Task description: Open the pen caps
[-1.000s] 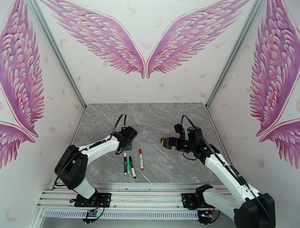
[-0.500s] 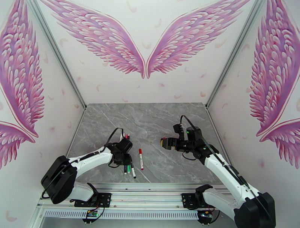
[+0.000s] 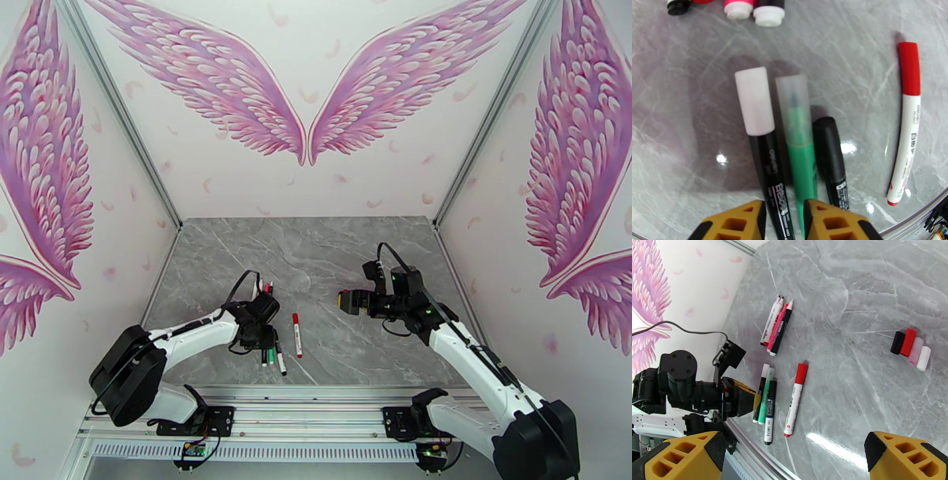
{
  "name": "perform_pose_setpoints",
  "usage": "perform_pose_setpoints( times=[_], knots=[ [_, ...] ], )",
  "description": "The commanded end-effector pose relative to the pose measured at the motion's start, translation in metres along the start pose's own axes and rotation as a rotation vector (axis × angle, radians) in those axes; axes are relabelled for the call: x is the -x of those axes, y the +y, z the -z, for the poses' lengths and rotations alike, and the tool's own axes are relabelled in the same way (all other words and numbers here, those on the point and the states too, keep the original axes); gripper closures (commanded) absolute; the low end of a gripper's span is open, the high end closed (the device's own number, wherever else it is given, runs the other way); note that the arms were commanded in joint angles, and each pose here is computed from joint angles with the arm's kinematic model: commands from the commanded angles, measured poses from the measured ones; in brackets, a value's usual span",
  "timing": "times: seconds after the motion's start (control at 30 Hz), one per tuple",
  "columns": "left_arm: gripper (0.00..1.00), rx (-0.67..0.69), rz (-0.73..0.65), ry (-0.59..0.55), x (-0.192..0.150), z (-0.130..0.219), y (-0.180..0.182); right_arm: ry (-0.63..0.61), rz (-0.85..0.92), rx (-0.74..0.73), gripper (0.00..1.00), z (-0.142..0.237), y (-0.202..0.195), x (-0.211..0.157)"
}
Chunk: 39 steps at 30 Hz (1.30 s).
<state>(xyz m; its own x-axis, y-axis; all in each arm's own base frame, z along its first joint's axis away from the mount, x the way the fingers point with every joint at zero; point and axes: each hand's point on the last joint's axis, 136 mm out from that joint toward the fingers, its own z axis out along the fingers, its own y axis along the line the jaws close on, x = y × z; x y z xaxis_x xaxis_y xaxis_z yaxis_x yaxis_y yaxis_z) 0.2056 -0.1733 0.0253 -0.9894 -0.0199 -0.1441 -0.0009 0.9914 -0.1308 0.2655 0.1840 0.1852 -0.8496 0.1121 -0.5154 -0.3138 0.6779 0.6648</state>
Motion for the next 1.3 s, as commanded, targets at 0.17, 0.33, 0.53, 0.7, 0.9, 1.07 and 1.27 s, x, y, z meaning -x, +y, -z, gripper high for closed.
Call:
perform_pose_setpoints(
  times=[0.17, 0.33, 0.53, 0.7, 0.9, 1.07, 1.27],
  knots=[
    [0.67, 0.078, 0.008, 0.036, -0.008, -0.010, 0.015, 0.009, 0.014, 0.017, 0.01, -0.004, 0.004, 0.000],
    [0.70, 0.129, 0.015, 0.047, -0.008, -0.019, 0.023, 0.017, 0.011, 0.013, 0.01, -0.007, 0.004, -0.002],
    [0.77, 0.089, 0.021, 0.003, 0.001, -0.010, 0.017, 0.023, 0.014, 0.014, 0.01, -0.009, 0.005, -0.002],
    [0.77, 0.066, -0.010, -0.050, 0.007, 0.010, 0.017, 0.026, 0.012, 0.024, 0.01, -0.012, 0.008, -0.003],
    [0.77, -0.094, -0.136, -0.149, 0.016, 0.042, -0.010, 0.006, -0.027, 0.088, 0.01, -0.016, 0.022, 0.002],
    [0.77, -0.350, -0.293, -0.252, 0.024, 0.078, -0.065, -0.022, -0.128, 0.108, 0.00, -0.023, 0.032, 0.014],
    [0.80, -0.548, -0.420, -0.321, 0.029, 0.108, -0.110, 0.012, -0.162, 0.131, 0.03, -0.039, 0.045, 0.017]
  ],
)
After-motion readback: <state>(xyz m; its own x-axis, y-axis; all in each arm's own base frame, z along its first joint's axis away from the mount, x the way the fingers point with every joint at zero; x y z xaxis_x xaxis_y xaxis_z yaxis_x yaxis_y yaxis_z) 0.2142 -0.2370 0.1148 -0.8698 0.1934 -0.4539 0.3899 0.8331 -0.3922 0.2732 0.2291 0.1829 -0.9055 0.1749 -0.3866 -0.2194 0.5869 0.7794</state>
